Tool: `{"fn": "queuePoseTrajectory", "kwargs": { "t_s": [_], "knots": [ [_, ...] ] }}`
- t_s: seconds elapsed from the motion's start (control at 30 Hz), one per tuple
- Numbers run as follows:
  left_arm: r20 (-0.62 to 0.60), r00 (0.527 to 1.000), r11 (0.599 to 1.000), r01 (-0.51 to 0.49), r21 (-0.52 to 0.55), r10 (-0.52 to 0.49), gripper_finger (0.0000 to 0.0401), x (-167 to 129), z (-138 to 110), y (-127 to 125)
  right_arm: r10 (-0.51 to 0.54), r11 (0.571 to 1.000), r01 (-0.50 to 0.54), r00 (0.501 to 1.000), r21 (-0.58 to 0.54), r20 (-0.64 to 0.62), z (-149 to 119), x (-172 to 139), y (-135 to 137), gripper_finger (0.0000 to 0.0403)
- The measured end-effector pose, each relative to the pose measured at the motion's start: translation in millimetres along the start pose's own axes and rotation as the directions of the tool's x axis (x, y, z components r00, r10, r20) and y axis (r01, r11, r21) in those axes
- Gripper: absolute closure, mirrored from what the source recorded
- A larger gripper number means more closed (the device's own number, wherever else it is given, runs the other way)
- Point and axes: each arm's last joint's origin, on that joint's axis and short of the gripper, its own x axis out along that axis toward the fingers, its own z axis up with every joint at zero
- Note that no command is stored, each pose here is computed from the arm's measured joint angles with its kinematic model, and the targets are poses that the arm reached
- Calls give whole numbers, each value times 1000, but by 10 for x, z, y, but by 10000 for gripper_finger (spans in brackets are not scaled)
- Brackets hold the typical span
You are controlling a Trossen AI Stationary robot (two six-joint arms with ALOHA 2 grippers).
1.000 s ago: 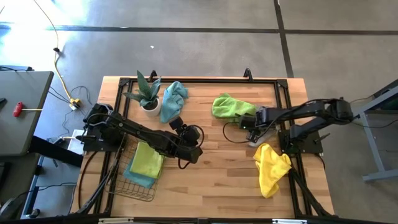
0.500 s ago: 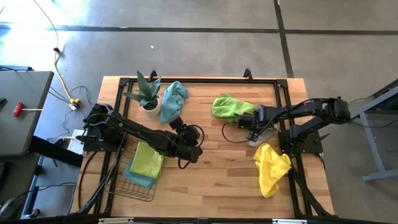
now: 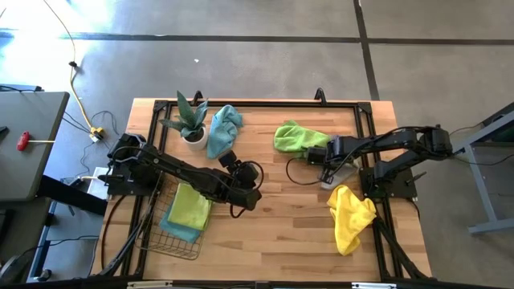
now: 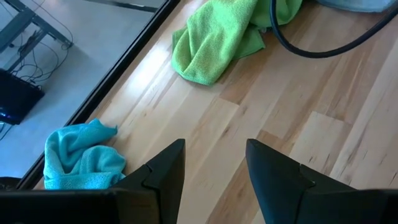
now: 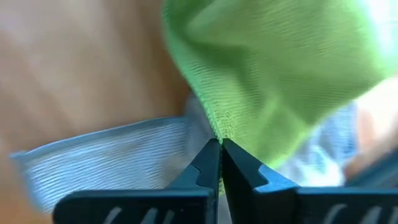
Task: Fold microfiber towels
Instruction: Fold the green microfiber towel
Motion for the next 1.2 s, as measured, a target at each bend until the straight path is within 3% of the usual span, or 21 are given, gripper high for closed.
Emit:
{"fn": "queuePoseTrajectory", "kwargs": {
  "t_s": [0.2,0.43,0.6,0.8,0.87,1.03,1.2],
  "knots": [
    [-25,999,999,37,20,-36,243,0,-8,-11,162,987,-161,986,-30,28,96,-140,81,402],
    [-84,988,979,139,151,-127,243,-3,-24,-37,326,939,-297,928,-172,178,353,-717,224,402],
    [-58,986,938,164,304,-153,243,1,3,-64,388,913,-336,890,-230,241,415,-1129,287,402],
    [116,951,860,203,468,-287,243,59,111,-201,470,876,-409,843,-255,263,390,-1483,373,403],
    [181,921,855,229,466,-346,243,76,169,-231,491,864,-422,826,-274,276,378,-1584,405,403],
    [343,854,896,269,353,-391,243,88,330,-234,525,848,-454,794,-273,307,357,-1767,451,403],
    [423,765,872,392,293,-486,243,94,438,-220,535,842,-462,782,-280,320,349,-1827,466,403]
  ]
}}
